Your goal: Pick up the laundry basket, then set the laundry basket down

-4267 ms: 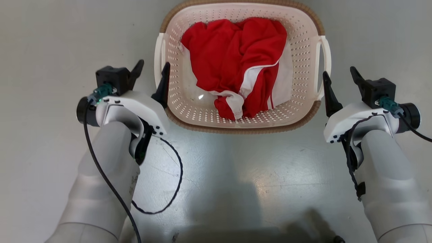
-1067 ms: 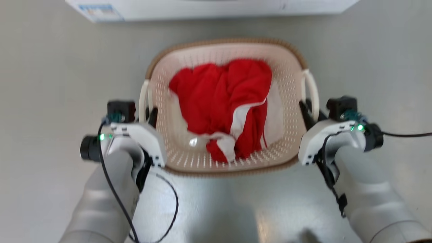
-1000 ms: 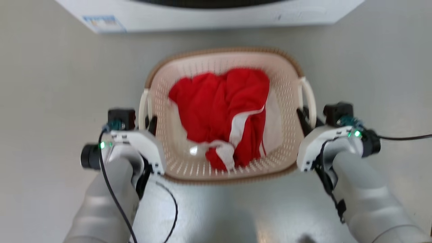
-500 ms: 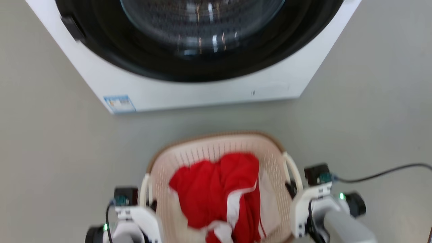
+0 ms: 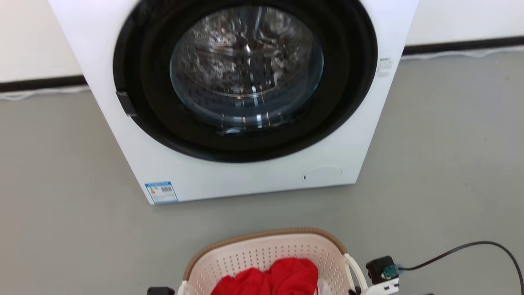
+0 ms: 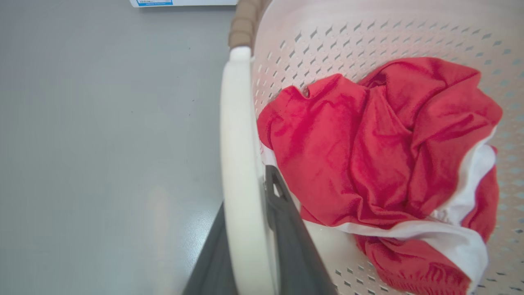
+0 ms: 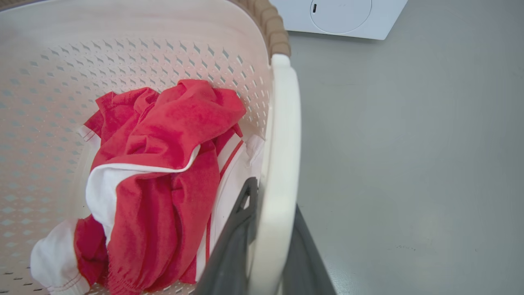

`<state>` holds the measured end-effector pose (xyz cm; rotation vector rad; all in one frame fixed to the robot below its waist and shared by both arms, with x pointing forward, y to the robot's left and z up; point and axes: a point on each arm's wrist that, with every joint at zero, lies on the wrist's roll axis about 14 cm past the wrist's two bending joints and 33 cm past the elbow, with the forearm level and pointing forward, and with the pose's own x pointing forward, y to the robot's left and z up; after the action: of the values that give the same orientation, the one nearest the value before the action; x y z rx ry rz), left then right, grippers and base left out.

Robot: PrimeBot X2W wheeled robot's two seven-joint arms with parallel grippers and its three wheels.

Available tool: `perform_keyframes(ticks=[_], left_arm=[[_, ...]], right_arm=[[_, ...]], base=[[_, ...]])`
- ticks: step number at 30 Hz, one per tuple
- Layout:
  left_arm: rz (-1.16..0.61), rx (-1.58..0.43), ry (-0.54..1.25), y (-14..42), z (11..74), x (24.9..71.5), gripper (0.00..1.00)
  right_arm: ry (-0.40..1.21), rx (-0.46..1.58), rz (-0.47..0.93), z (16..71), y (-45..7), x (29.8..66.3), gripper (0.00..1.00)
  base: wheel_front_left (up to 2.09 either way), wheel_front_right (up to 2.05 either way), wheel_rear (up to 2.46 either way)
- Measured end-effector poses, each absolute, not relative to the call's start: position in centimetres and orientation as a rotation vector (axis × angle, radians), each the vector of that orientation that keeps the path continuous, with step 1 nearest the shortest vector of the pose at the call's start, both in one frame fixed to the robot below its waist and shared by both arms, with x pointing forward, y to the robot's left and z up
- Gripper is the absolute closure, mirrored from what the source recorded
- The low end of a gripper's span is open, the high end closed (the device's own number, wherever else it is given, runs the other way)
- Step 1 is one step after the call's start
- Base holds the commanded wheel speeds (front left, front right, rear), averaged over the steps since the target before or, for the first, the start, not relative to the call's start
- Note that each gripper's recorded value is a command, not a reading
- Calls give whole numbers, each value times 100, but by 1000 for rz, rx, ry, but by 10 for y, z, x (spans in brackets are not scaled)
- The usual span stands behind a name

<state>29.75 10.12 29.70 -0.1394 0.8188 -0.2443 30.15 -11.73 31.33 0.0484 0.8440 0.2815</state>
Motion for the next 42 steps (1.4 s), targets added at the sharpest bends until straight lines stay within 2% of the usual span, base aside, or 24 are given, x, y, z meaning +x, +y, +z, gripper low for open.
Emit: perform_keyframes(ticks=[42], left_arm=[[-262,-119,829,92,298,282,100]], right_arm=[[854,53,277,315,-119,289,100]], base=[[0,0,0]])
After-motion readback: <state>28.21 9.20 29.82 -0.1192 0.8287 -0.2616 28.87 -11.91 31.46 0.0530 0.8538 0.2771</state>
